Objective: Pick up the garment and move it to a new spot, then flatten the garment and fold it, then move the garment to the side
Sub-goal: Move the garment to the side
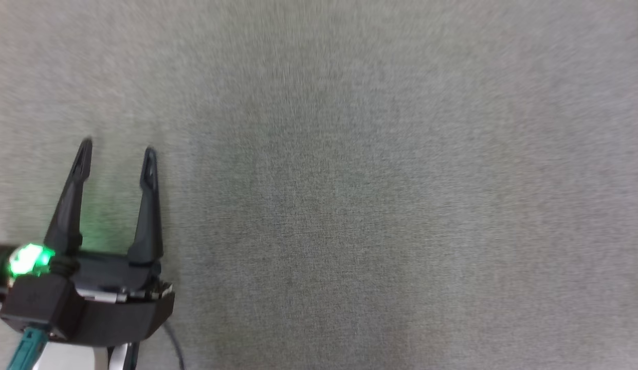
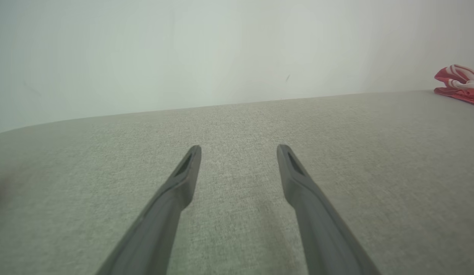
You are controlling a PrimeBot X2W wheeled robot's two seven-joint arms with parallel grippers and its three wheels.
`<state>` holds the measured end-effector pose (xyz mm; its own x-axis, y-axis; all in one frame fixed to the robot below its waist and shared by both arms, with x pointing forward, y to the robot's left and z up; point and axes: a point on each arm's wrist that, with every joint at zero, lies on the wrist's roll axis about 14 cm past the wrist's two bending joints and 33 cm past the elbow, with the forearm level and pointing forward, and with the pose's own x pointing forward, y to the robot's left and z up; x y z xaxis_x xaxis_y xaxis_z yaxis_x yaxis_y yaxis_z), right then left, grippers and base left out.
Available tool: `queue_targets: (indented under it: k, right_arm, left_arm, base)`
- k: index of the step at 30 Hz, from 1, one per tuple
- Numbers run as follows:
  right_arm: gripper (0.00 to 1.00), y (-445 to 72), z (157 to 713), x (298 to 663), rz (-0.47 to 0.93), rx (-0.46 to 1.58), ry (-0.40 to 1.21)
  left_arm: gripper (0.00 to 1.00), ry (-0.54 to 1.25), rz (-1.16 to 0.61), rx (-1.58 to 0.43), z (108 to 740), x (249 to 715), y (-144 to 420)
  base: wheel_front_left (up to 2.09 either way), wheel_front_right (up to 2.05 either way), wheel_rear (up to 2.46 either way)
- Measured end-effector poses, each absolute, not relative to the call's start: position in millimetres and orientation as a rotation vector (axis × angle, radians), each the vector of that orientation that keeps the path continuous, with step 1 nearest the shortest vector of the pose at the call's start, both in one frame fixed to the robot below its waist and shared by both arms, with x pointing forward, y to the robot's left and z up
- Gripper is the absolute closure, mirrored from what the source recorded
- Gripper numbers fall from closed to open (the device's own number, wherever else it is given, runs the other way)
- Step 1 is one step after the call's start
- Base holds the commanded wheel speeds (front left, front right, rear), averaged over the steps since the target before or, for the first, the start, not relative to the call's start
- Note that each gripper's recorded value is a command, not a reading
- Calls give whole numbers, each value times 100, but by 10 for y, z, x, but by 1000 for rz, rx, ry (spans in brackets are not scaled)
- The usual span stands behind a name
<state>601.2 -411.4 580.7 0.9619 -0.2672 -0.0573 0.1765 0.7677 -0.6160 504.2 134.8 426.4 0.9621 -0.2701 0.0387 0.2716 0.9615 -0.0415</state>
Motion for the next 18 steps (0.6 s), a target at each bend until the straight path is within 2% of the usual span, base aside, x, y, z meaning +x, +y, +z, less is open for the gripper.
queue_targets:
  k: [8, 18]
  right_arm:
    - [0, -3345, 6010, 5811, -62, -472, -47]
    - [0, -2649, 6084, 5212, 50, -292, -159]
  left_arm:
    - [0, -13, -164, -42, 4508, 4640, 1634]
    - [0, -65, -84, -27, 4906, 4156, 1855]
  base:
    - [0, 0, 0]
    - [0, 0, 0]
